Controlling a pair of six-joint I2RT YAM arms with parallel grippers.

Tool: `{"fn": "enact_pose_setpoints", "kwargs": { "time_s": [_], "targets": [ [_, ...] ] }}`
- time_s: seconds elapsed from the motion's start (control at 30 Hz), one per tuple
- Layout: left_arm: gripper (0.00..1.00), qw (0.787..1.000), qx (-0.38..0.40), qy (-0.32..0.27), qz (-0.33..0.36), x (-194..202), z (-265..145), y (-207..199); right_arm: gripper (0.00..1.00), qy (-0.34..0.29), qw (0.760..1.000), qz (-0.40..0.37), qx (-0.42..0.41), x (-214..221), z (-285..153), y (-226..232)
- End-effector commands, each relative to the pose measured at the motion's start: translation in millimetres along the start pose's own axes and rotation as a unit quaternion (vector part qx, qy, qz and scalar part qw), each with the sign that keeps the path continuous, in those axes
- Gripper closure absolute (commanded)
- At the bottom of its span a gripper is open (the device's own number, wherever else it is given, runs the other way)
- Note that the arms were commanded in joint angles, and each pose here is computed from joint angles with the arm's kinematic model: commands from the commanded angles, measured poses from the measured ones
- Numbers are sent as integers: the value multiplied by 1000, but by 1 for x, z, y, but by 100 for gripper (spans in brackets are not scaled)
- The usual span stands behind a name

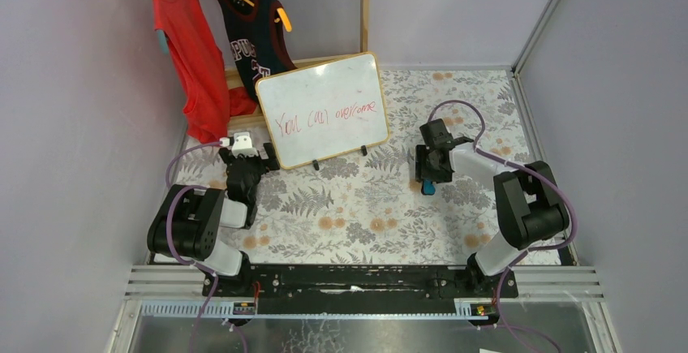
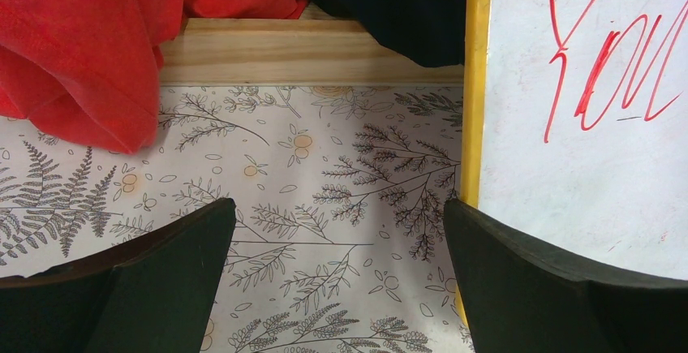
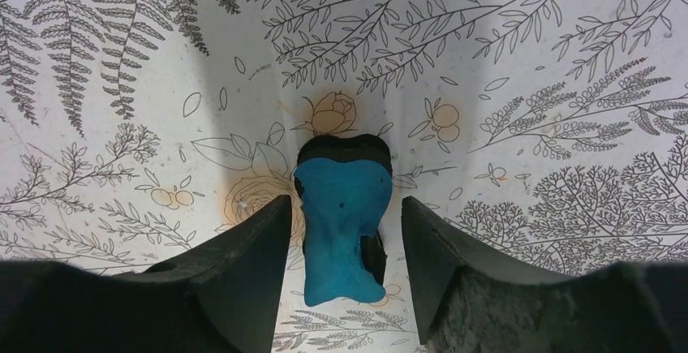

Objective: Erase the whiteboard

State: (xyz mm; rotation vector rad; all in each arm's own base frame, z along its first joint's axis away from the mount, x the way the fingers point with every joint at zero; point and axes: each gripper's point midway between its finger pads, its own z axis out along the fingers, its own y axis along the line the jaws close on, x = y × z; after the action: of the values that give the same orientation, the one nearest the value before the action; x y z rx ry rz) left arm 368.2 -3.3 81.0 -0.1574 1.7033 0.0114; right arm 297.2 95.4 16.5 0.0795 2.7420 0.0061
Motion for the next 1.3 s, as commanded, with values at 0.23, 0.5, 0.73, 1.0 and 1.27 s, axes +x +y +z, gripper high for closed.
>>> {"fn": "enact_pose_setpoints", "kwargs": {
  "time_s": [0.23, 0.5, 0.73, 1.0, 1.27],
  "targets": [
    [0, 999, 4, -32, -4, -18, 6, -2, 47, -24, 1000, 3, -7, -19, 0, 6],
    [0, 999, 4, -32, -4, -18, 6, -2, 47, -25, 1000, 2, 2, -15, -4, 0],
    [0, 999, 3, -31, -4, -18, 6, -1, 54, -31, 999, 3, 7, -11, -12, -5],
    [0, 999, 4, -32, -4, -18, 6, -2, 67, -28, 1000, 2, 2, -10, -12, -4],
    [0, 999, 3, -31, -4, -18, 6, -1, 84, -29, 999, 5, -17, -6, -14, 2]
  ]
}}
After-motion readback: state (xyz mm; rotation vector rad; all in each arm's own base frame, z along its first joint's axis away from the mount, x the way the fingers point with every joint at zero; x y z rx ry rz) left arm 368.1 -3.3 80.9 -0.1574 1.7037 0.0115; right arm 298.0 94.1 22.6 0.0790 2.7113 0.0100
